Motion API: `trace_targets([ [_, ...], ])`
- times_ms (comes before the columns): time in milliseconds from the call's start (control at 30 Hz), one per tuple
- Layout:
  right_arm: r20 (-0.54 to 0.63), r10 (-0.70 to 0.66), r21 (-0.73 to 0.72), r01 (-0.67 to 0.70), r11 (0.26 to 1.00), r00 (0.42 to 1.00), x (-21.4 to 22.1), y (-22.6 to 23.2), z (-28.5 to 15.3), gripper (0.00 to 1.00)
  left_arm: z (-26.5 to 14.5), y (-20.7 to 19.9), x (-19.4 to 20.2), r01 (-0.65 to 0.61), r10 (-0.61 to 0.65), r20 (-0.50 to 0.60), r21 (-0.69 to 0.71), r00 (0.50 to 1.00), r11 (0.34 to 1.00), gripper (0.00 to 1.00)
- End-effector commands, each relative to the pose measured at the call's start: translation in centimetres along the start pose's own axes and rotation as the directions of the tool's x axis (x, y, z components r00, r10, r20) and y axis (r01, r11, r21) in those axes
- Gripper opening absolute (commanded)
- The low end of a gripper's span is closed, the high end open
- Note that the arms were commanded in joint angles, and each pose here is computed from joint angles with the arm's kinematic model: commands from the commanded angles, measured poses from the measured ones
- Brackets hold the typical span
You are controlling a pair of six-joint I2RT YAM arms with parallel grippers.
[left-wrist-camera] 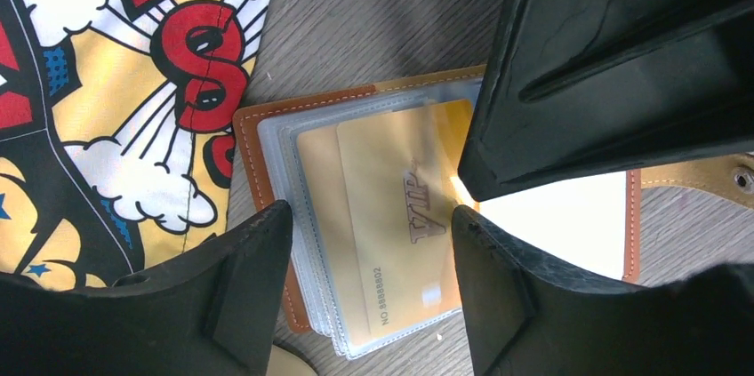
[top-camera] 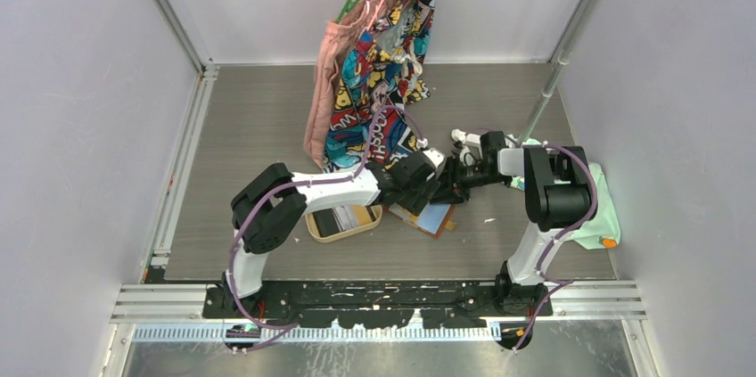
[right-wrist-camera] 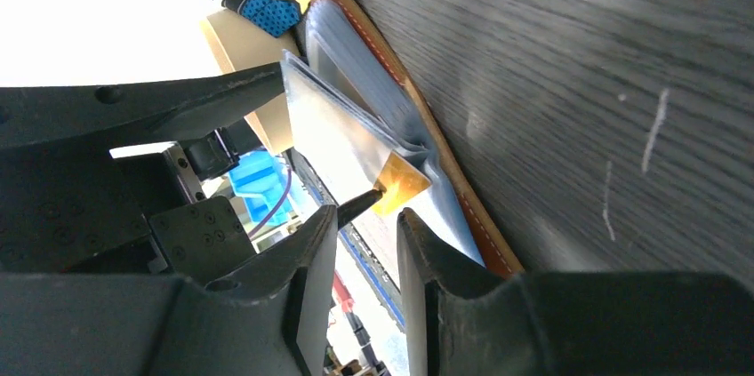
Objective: Put the credit cards into the card holder
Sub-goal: Insert the credit card into the card holder.
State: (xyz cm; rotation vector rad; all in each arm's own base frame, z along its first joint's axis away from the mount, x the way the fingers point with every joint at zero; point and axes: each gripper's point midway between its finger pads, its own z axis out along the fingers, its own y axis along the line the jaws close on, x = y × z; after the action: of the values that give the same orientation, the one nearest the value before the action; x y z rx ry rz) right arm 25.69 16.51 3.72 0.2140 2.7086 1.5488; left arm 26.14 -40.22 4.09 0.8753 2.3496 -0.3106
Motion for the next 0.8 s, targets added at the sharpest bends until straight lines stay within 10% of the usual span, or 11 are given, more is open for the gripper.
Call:
trace_targets([
  [0,0.039,-0.116,0.024,0.115,0.993,0.992,-1.0,1.5,-1.3,0.37,-1.7,-0.1,-0.9,0.032,-0.033,0.027,0.032,0.999,0.999,0.65],
  [333,0.014,-0.154,0.178,0.149,0.973,0.988,-0.5,0.2,-2.0,0.04,-5.9,-0.5,-4.4,0.040,-0.065,0.206,0.123,0.976,0.992,0.73],
  [533,-0.029,-0.113,0.236,0.117,0.965,0.993,0.3,-0.8,-0.8,0.01,-7.2,2.1,-4.4,0.071,-0.104,0.278,0.126,0.955,0.989,1.00],
  [667,-0.049,-0.081,0.255,0.090,0.963,0.996,0.7,-1.3,0.0,0.01,-6.6,3.7,-3.3,0.114,-0.150,0.242,0.158,0.958,0.981,0.97],
  [767,-0.056,-0.075,0.265,0.087,0.960,0.996,0.7,-1.6,0.4,0.01,-5.6,4.6,-2.8,0.170,-0.203,0.198,0.174,0.959,0.970,0.68],
])
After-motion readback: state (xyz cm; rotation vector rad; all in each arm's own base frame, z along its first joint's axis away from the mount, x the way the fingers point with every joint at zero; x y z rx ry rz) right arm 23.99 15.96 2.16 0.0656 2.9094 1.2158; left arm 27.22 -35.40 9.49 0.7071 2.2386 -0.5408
